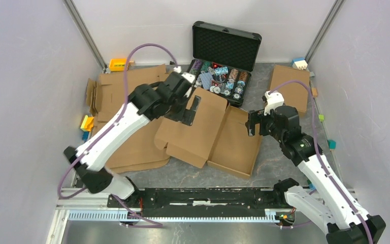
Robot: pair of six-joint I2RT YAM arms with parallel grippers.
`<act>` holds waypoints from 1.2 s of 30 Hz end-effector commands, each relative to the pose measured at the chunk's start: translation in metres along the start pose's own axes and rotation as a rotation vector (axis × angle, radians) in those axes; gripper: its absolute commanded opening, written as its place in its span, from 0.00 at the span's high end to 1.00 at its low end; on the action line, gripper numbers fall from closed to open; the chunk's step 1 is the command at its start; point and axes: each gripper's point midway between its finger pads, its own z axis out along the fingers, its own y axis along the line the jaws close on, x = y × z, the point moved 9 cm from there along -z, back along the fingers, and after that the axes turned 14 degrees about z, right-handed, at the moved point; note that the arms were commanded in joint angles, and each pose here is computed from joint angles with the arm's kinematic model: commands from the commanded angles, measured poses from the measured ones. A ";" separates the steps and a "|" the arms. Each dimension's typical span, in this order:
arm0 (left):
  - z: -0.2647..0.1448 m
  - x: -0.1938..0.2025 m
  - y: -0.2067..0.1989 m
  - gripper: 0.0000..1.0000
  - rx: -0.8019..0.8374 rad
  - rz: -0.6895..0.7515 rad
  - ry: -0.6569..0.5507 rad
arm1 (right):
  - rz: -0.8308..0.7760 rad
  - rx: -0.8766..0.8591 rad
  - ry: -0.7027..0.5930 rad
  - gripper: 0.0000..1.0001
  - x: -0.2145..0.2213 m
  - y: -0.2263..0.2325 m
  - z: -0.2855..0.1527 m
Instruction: Fold the paper box
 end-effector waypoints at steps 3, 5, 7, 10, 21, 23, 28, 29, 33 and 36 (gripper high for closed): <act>-0.067 0.040 0.025 0.00 -0.037 -0.092 -0.231 | 0.065 0.189 0.040 0.02 0.024 -0.020 0.005; -0.069 0.059 0.018 0.09 0.061 -0.117 -0.254 | 0.101 0.258 0.028 0.02 0.035 -0.028 0.008; -0.061 0.070 0.001 0.24 0.213 -0.156 -0.247 | 0.122 0.315 0.022 0.02 0.045 -0.035 0.008; -0.037 0.082 -0.032 0.49 0.439 -0.244 -0.210 | 0.145 0.339 0.032 0.02 0.053 -0.039 0.008; 0.013 0.100 -0.137 0.39 0.660 -0.335 -0.262 | 0.222 0.184 0.167 0.02 0.099 -0.033 0.011; 0.026 0.102 -0.156 0.39 0.687 -0.321 -0.232 | 0.250 0.098 0.216 0.02 0.110 -0.027 0.014; 0.056 0.103 -0.182 0.40 0.723 -0.328 -0.197 | 0.330 0.053 0.323 0.02 0.131 -0.023 0.016; 0.061 0.103 -0.184 0.40 0.718 -0.332 -0.194 | 0.344 0.039 0.340 0.02 0.135 -0.022 0.015; 0.078 0.103 -0.186 0.32 0.664 -0.353 -0.179 | 0.477 -0.107 0.402 0.06 0.153 -0.009 0.014; 0.087 0.104 -0.176 0.29 0.635 -0.393 -0.155 | 0.610 -0.214 0.440 0.13 0.174 -0.002 0.013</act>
